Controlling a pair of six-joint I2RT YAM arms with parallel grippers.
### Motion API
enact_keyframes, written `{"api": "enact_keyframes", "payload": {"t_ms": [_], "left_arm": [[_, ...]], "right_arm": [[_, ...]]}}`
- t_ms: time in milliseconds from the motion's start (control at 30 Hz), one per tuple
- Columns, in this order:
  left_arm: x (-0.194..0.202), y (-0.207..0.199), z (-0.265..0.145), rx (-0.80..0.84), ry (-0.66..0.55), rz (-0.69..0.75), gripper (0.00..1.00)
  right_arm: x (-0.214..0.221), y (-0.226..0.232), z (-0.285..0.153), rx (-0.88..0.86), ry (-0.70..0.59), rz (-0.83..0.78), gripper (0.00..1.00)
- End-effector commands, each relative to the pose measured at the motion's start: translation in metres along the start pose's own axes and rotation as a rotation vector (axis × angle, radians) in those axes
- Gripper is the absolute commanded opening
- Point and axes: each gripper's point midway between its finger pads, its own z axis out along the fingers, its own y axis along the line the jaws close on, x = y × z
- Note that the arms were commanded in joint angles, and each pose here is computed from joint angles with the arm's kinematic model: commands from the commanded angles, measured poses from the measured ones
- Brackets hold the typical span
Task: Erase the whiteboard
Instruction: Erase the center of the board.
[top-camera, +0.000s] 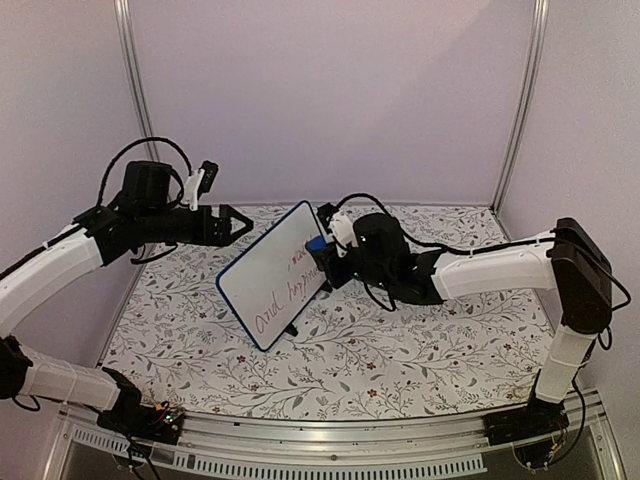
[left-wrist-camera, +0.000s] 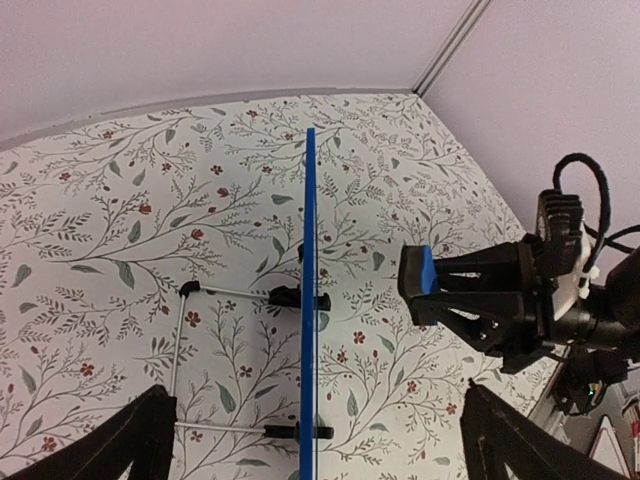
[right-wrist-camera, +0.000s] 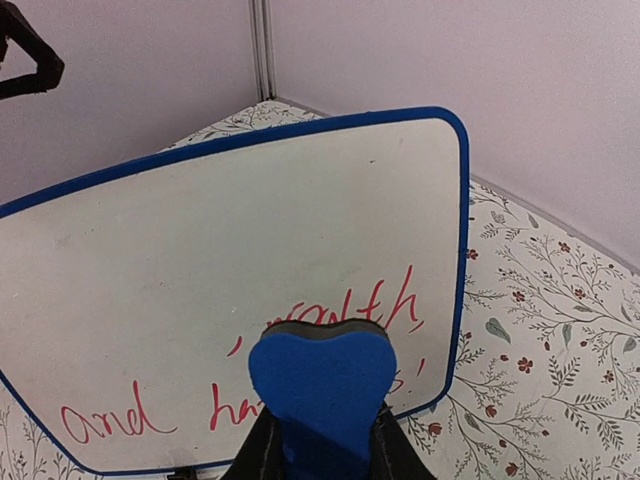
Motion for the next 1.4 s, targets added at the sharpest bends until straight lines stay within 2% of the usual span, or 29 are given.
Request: {"api": "enact_keyframes", "payload": {"t_ms": [0,233,433,667,933,1367], "left_arm": [[-0.002,0.008,0.019,-0.054,0.059,0.001,1.00],[-0.001,0.004,0.056,-0.037,0.113,0.016,0.87],[0.008,0.001,0.067,0.000,0.117,0.022,0.78],[0.022,0.007,0.072,-0.008,0.136,0.012,0.69],[0.031,0.014,0.078,-0.031,0.155,0.005,0.60],[0.035,0.008,0.082,0.011,0.162,0.004,0.24]], "right_arm": [[-0.015,-0.010,-0.011,0.028,-0.048,0.050,0.19],[-0.022,-0.017,-0.014,-0.010,-0.095,0.106,0.19],[-0.024,-0.015,-0.008,-0.123,-0.178,0.178,0.19],[-0.016,0.008,0.011,-0.246,-0.133,0.260,0.18],[0.001,0.011,0.014,-0.253,-0.076,0.268,0.18],[0.020,0.015,0.032,-0.230,0.003,0.222,0.18]]}}
